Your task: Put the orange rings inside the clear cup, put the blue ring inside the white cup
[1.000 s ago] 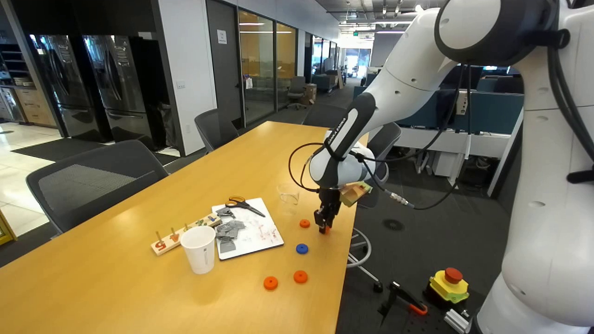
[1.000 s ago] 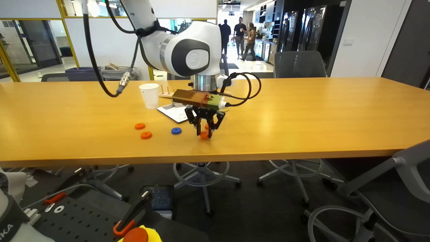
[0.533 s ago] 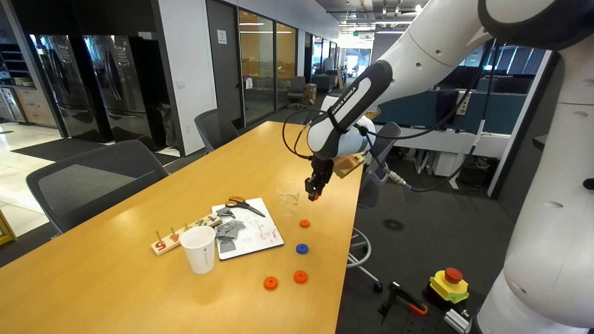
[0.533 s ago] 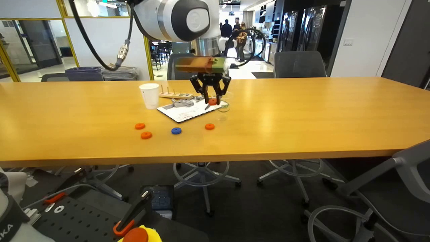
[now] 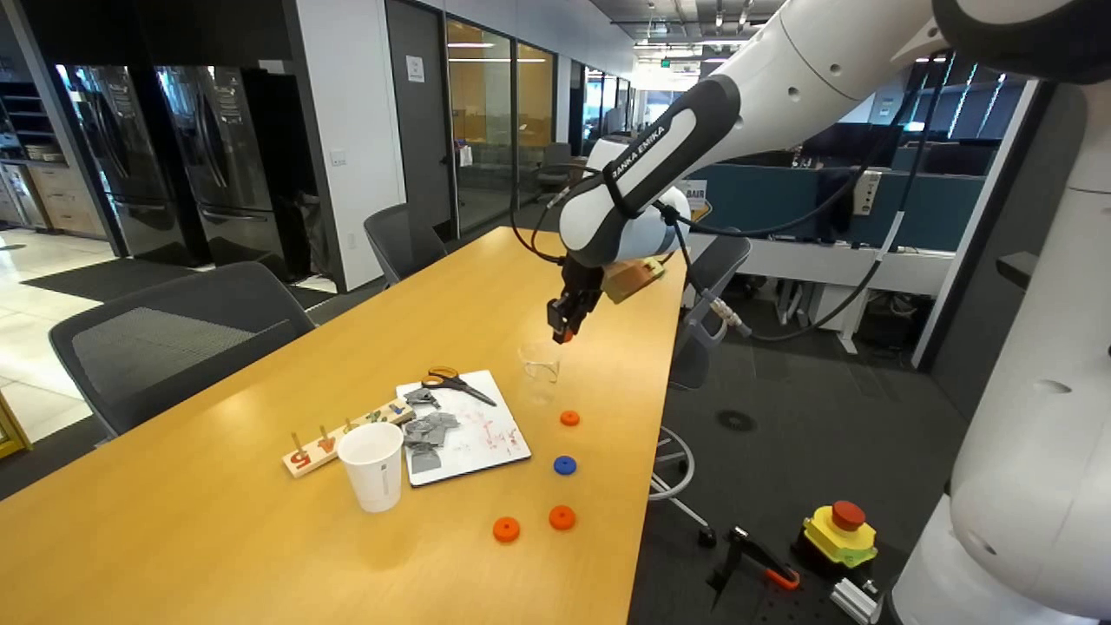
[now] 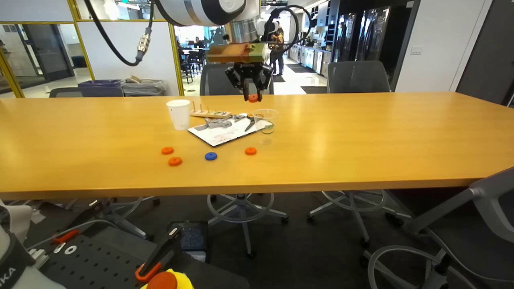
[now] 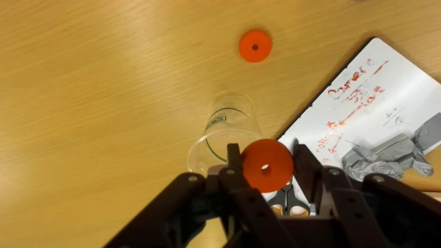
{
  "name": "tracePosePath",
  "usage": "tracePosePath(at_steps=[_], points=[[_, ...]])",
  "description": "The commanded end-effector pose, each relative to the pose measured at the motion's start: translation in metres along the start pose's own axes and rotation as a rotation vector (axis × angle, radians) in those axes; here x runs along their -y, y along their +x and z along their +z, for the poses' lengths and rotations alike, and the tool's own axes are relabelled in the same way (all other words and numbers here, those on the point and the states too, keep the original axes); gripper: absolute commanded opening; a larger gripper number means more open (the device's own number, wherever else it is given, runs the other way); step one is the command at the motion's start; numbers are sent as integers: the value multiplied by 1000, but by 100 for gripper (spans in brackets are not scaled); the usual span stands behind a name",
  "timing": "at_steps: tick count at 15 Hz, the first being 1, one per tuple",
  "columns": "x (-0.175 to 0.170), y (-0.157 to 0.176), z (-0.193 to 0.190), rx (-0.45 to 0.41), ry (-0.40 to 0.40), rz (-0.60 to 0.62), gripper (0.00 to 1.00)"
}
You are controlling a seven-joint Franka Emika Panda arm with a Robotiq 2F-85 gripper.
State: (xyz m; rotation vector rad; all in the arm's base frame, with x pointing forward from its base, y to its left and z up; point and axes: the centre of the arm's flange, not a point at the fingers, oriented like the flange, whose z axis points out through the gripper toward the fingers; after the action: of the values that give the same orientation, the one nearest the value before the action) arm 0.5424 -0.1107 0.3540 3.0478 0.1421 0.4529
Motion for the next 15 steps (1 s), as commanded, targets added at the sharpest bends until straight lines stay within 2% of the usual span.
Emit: tracePosePath(at_steps=[1,8,12,13,14,15], points=[[-4,33,19,-13,3,43,19],[-14,59,64,20,8,82,19],[-18,66,77,25,6,95,19],[-19,68,78,28,5,107,29],[-20,68,77,31,8,111,67],[-20,68,76,36,7,115,68]])
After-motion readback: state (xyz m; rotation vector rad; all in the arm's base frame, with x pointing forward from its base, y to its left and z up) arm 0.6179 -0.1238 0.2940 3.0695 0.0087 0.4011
